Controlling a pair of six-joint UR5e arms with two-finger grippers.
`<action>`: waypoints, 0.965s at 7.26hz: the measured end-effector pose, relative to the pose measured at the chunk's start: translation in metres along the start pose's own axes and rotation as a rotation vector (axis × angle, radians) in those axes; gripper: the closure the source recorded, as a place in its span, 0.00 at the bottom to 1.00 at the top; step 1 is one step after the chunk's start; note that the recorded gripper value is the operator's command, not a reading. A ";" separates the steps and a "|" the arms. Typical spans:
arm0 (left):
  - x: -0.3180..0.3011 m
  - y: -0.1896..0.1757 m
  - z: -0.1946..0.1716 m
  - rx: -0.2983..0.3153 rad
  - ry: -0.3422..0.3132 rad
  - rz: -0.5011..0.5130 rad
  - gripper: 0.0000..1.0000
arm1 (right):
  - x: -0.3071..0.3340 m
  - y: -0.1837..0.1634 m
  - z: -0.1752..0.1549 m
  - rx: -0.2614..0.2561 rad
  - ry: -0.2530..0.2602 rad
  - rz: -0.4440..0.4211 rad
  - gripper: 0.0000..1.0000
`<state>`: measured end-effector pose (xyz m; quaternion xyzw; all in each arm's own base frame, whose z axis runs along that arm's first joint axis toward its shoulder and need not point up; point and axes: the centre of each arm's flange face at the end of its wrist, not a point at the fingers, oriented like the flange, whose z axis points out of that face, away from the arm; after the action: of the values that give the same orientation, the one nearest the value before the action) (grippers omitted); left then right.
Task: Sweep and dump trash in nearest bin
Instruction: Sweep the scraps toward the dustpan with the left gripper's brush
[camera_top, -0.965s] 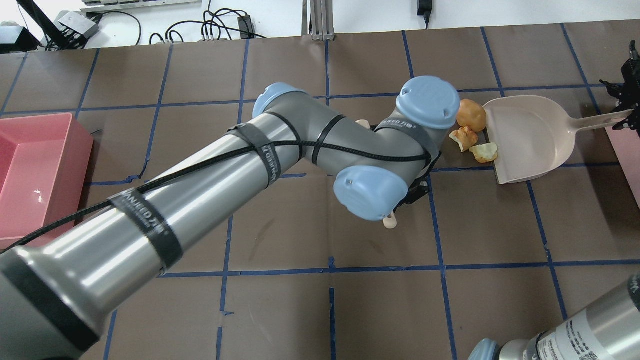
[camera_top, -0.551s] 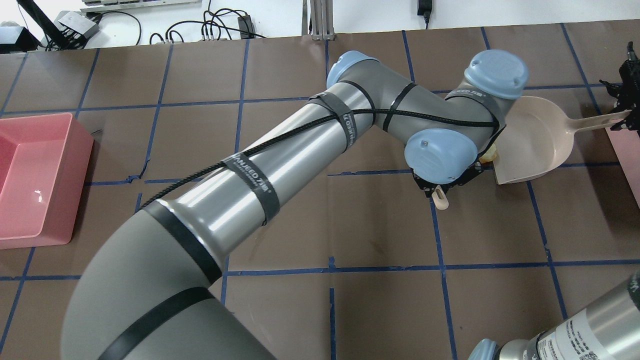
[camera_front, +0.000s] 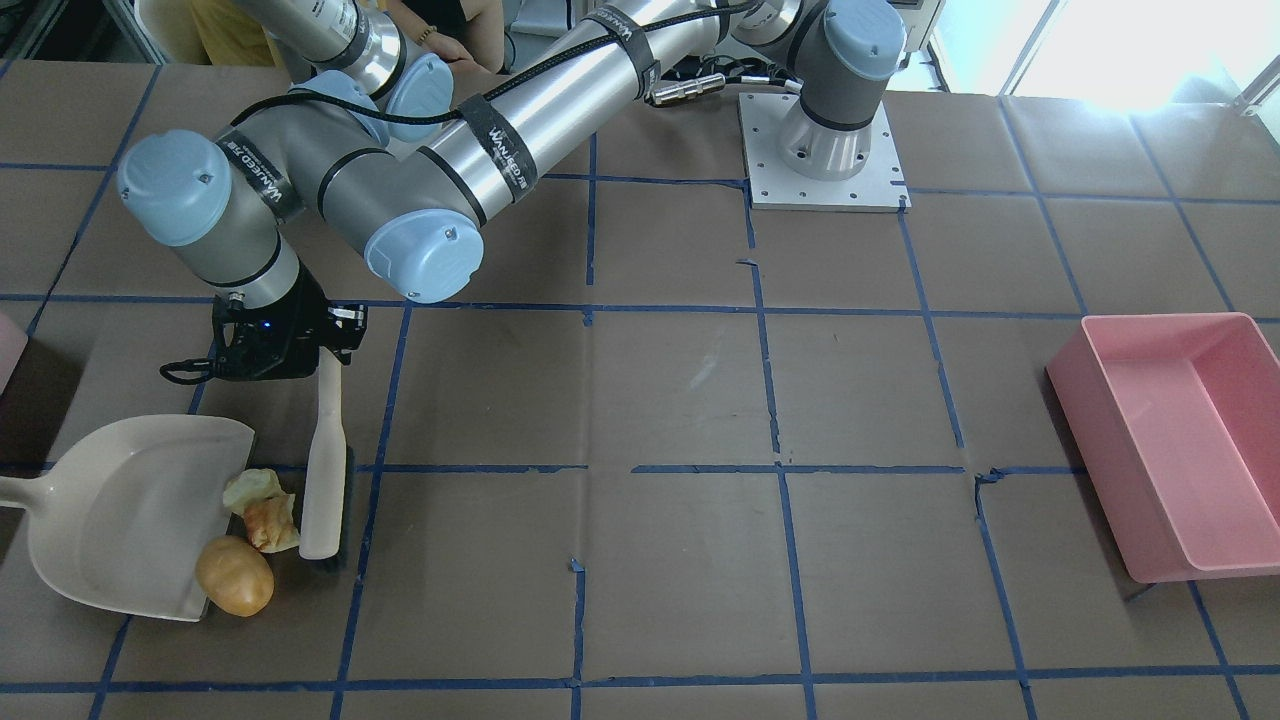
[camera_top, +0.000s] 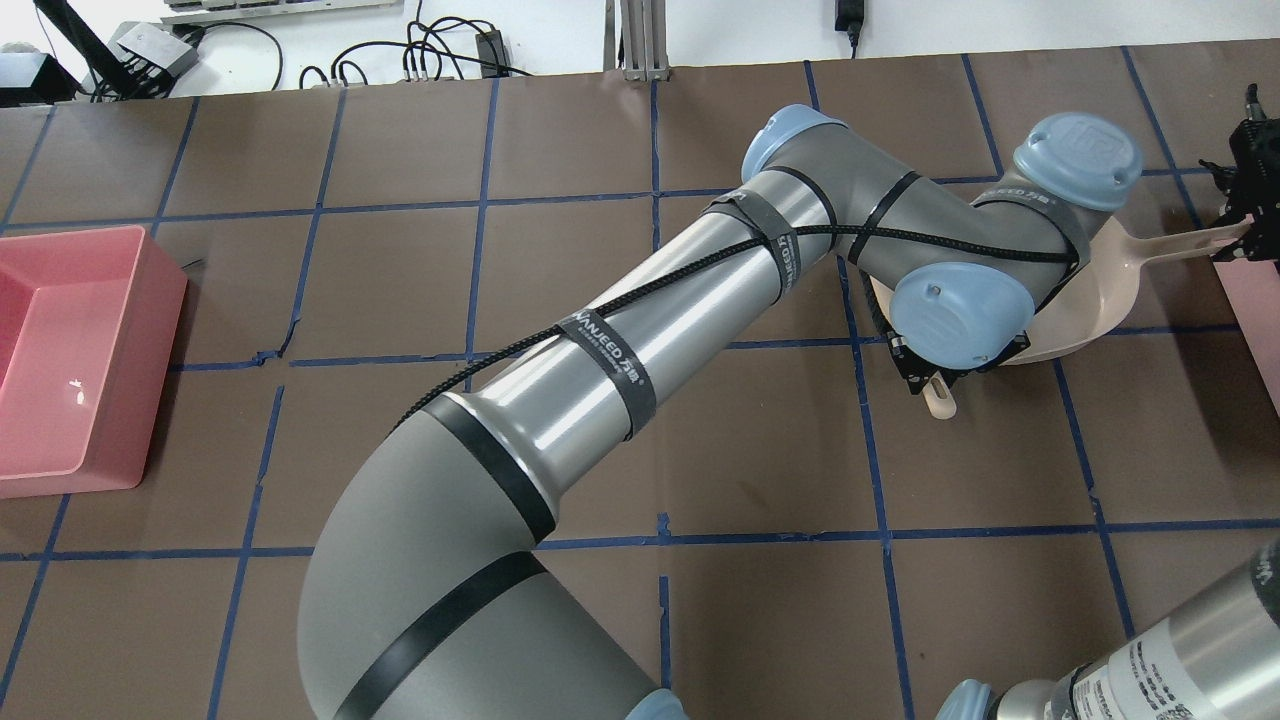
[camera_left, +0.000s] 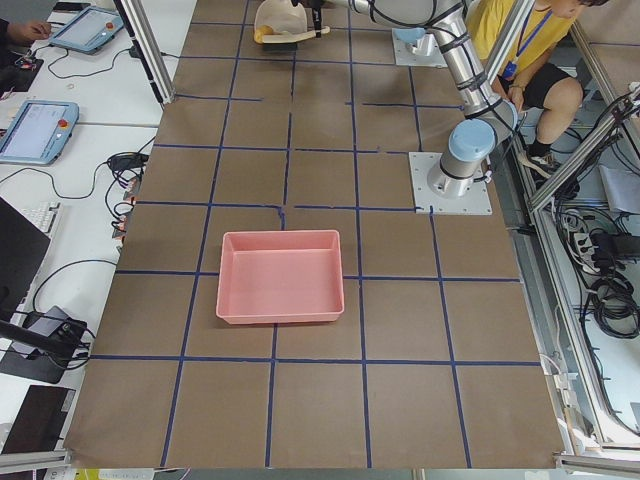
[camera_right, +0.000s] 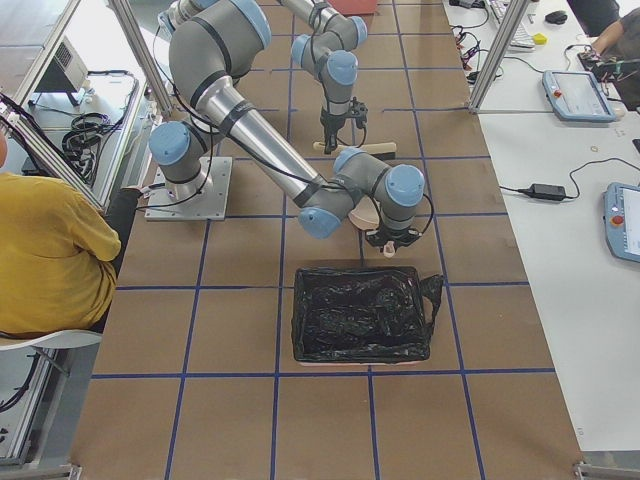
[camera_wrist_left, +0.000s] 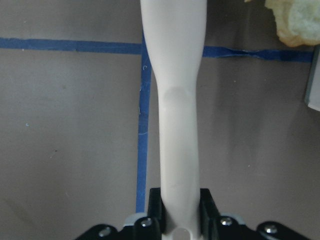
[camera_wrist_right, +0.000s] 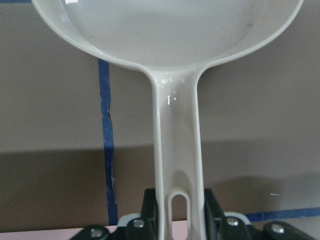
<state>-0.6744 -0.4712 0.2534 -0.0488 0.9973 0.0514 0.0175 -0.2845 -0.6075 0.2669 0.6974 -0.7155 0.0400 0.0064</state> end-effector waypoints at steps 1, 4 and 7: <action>0.004 -0.002 0.006 -0.005 -0.002 -0.072 1.00 | 0.001 -0.002 0.001 0.000 -0.001 0.003 1.00; 0.008 -0.003 0.011 -0.022 0.009 -0.277 1.00 | 0.001 -0.003 0.002 0.001 -0.004 0.017 1.00; 0.020 -0.002 -0.005 -0.029 0.064 -0.358 1.00 | 0.001 -0.004 0.002 0.001 -0.005 0.017 1.00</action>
<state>-0.6939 -0.4754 0.2575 -0.2273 0.9719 0.0603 -0.0062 -0.2806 -0.6090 0.2651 0.6912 -0.7216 0.0388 0.0038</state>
